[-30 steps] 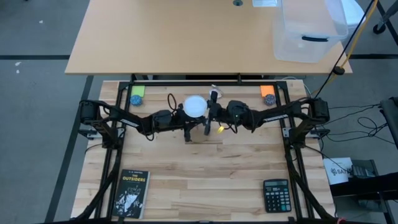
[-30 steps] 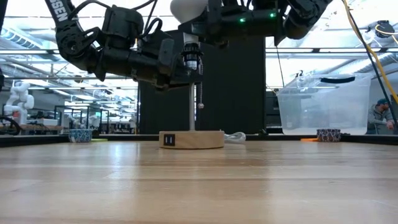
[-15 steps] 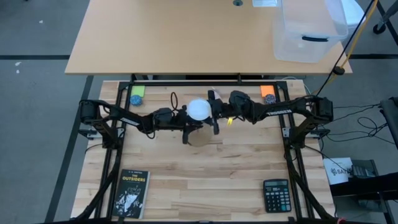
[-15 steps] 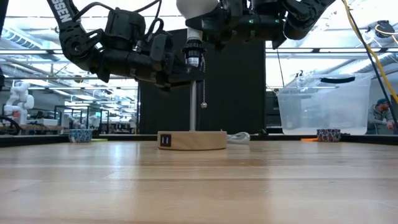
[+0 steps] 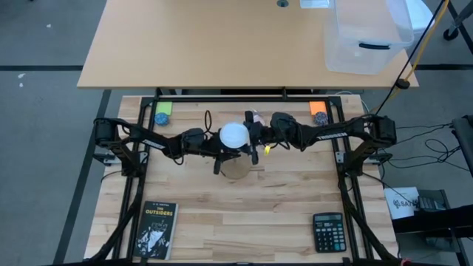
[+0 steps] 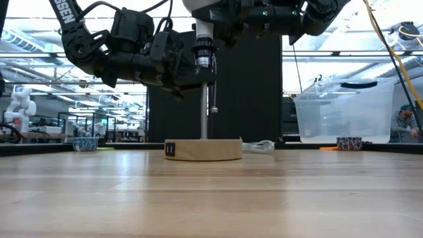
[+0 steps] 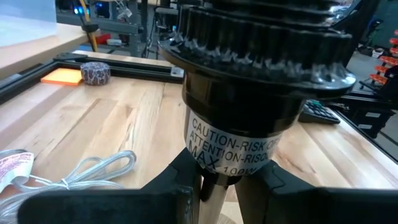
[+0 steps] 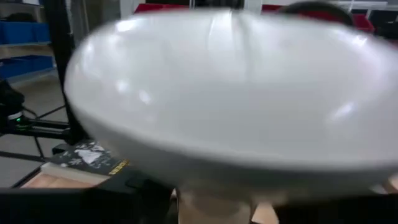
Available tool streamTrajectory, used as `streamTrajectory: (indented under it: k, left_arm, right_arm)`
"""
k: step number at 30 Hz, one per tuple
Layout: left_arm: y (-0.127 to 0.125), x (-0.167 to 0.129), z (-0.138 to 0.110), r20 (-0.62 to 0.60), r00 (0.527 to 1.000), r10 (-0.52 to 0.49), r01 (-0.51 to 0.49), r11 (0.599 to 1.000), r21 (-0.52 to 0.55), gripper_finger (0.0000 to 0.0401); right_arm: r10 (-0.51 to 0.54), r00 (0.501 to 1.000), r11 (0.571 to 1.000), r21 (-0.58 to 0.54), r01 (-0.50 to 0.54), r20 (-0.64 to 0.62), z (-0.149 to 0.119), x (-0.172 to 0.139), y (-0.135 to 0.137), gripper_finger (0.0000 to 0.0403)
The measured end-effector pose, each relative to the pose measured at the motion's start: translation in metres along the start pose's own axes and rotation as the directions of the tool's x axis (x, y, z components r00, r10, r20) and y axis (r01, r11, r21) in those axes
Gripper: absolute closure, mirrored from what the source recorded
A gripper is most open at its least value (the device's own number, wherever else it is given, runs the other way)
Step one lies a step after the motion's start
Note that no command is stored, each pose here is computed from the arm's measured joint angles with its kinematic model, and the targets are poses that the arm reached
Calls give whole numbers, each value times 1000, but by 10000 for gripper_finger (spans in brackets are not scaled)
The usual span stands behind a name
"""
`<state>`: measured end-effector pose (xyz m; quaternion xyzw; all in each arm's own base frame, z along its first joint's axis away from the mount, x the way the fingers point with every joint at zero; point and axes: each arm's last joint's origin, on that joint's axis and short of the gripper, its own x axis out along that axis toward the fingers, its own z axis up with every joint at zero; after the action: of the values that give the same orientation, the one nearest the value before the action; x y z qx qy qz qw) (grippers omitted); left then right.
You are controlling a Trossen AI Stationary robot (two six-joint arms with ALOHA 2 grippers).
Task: Screw lightbulb
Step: Remove the lightbulb from the lamp
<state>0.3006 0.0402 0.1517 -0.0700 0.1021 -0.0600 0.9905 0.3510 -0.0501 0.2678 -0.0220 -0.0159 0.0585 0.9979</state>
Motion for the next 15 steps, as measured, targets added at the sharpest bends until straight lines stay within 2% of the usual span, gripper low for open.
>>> streamTrajectory:
  k: [6, 9, 15]
  left_arm:
    - [1, 0, 0, 3, 1000, 25, -25, 1000, -5, 332]
    - [0, 0, 0, 2, 1000, 26, -26, 1000, -5, 332]
    - [0, 1, 0, 4, 999, 54, -54, 998, -11, 332]
  right_arm:
    - [-4, 1000, 1000, 5, 5, -16, 2, 0, 7, 136]
    - [-47, 998, 999, 6, 47, -47, 6, -4, 7, 133]
    - [-58, 995, 998, 3, 58, -86, 10, -9, 11, 139]
